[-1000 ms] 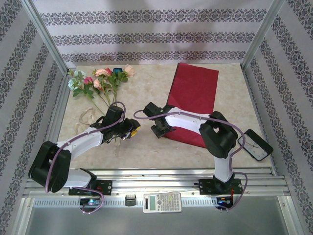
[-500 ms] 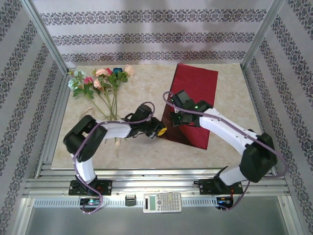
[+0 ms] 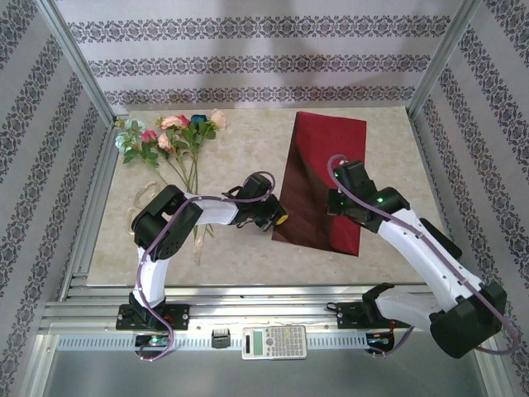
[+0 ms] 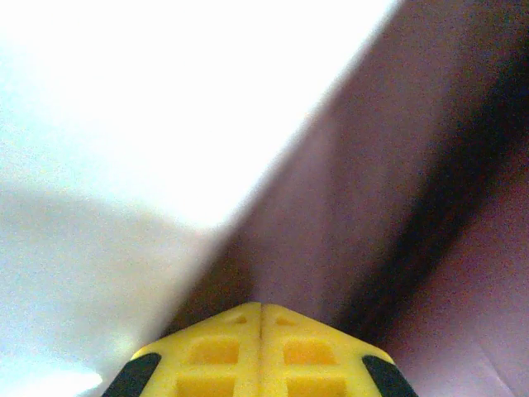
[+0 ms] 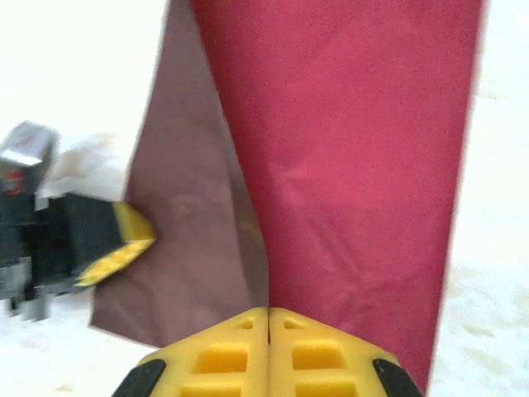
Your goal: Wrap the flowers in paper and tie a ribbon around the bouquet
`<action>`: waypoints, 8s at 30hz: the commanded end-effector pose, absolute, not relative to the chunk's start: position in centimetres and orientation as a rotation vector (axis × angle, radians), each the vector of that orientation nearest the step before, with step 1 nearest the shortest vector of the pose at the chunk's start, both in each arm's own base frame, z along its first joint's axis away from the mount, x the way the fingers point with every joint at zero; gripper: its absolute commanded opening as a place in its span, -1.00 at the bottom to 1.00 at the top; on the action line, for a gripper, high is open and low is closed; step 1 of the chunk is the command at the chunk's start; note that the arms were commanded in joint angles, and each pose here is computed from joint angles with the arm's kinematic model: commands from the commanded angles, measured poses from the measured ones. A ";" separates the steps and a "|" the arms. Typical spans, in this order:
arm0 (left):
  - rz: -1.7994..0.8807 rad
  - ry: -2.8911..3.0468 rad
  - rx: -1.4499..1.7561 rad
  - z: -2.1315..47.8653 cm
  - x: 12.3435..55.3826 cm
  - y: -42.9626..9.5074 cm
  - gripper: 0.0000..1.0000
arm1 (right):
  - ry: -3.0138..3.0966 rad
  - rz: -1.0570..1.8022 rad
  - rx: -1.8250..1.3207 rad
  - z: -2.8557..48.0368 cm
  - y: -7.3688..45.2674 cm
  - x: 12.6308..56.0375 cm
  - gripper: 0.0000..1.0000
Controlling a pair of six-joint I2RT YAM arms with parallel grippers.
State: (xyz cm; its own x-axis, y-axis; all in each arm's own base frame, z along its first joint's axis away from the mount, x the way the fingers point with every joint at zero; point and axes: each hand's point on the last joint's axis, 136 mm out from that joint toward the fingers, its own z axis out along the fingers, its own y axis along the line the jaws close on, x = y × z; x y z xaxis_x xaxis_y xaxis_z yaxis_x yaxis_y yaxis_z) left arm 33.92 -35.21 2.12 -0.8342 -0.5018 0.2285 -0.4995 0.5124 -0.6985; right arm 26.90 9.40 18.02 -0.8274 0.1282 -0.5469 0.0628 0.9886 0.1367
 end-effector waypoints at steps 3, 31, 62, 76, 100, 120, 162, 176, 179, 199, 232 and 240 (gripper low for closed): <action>-1.004 2.742 -1.051 -0.8 33.8 -29.1 -1.00 | 2.591 -0.146 0.415 16.2 2.8 23.1 -1.00; -0.886 2.587 -1.141 3.7 38.9 -19.3 -1.00 | 2.617 -0.226 1.035 12.9 -2.4 16.9 -0.26; -1.077 2.693 -1.108 0.1 37.0 -26.2 -0.94 | 3.037 0.362 0.790 1.1 7.0 30.3 -0.40; -1.060 2.674 -1.015 4.0 39.1 -24.3 -0.85 | 3.076 0.410 0.762 3.9 12.1 23.1 -0.41; -1.264 2.642 -0.963 6.1 39.4 -26.6 -0.39 | 3.047 0.162 1.030 1.3 9.2 25.9 -0.33; -0.150 2.931 -0.532 8.9 43.0 -3.4 -0.39 | 3.009 0.380 0.867 3.5 13.0 28.6 -0.33; 0.004 2.908 -0.636 5.9 43.0 4.4 -1.00 | 2.968 0.433 0.670 6.9 14.3 30.3 -0.27; 0.502 2.731 -0.445 15.5 40.8 5.7 -1.00 | 2.968 0.448 0.652 6.9 14.7 30.6 -0.27; 0.628 2.638 -0.400 18.4 40.7 6.2 -1.00 | 2.969 0.450 0.649 6.8 14.7 30.4 -0.27; -1.241 2.327 0.186 23.0 45.6 -36.3 -1.00 | 2.872 0.550 1.010 6.4 6.9 31.2 -0.27; -1.169 2.642 -0.363 6.4 46.4 -34.6 -0.27 | 2.946 0.406 1.028 3.4 3.5 32.5 -0.27; -1.002 2.766 -0.620 1.1 42.2 -29.4 -0.50 | 3.068 0.383 0.962 1.3 6.5 31.2 -0.28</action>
